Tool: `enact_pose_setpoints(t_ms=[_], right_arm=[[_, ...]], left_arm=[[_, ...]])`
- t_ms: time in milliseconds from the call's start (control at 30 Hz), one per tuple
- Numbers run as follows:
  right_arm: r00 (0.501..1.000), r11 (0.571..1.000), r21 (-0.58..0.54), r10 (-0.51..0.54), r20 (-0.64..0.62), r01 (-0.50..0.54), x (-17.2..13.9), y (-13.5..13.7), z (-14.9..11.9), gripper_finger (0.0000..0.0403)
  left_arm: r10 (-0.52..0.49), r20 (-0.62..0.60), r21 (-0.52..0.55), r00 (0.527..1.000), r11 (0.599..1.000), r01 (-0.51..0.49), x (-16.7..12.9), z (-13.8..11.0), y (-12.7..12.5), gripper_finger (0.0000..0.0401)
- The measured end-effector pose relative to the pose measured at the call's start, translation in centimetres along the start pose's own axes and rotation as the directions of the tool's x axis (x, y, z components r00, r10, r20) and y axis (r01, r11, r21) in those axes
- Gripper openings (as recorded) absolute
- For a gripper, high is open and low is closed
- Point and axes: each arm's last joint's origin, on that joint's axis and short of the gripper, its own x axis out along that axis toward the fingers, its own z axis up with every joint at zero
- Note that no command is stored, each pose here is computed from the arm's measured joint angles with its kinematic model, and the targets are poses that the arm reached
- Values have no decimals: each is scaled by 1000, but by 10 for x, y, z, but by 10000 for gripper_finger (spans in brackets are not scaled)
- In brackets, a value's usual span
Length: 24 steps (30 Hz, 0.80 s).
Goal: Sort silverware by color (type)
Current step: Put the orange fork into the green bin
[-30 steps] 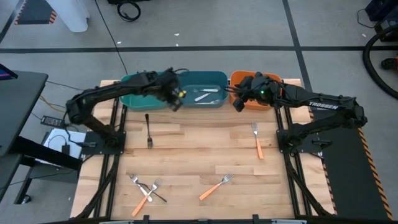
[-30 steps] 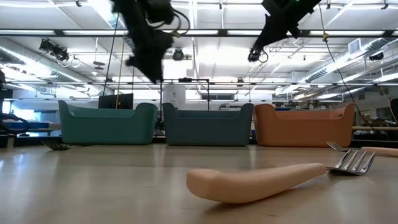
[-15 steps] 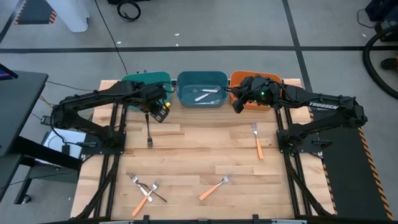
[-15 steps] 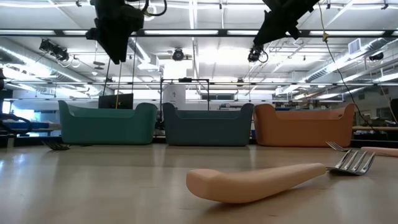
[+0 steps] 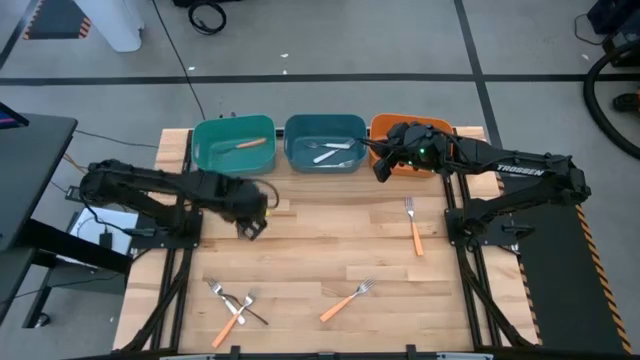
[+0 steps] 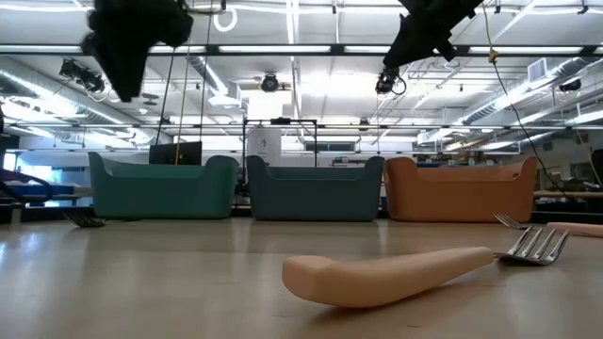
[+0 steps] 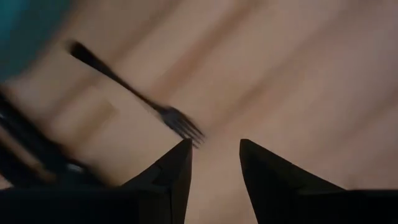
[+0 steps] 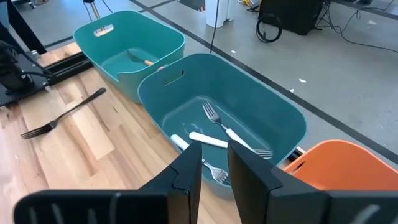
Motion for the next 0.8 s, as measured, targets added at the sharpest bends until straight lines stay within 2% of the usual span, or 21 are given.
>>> enact_pose_setpoints(t_ms=[200,333,433,633,800], right_arm=[[1000,1000,-10,6,1,-6,0,0,0,85],[998,998,-22,66,-13,-66,0,2,0,85],[993,993,7,119,-25,-119,-1,5,0,85],[988,986,67,155,-27,-153,-3,11,-2,85],[981,980,69,191,-40,-188,-7,20,-5,85]], left_arm=[[-171,5,-118,985,978,171,-10,-39,-36,143],[-264,-8,-137,964,956,260,-16,-68,-56,143],[-275,-32,-129,961,955,269,-18,-89,-63,143],[-264,-76,-67,961,963,260,-12,-125,-80,149],[-265,-96,-116,959,960,254,4,-148,-102,153]])
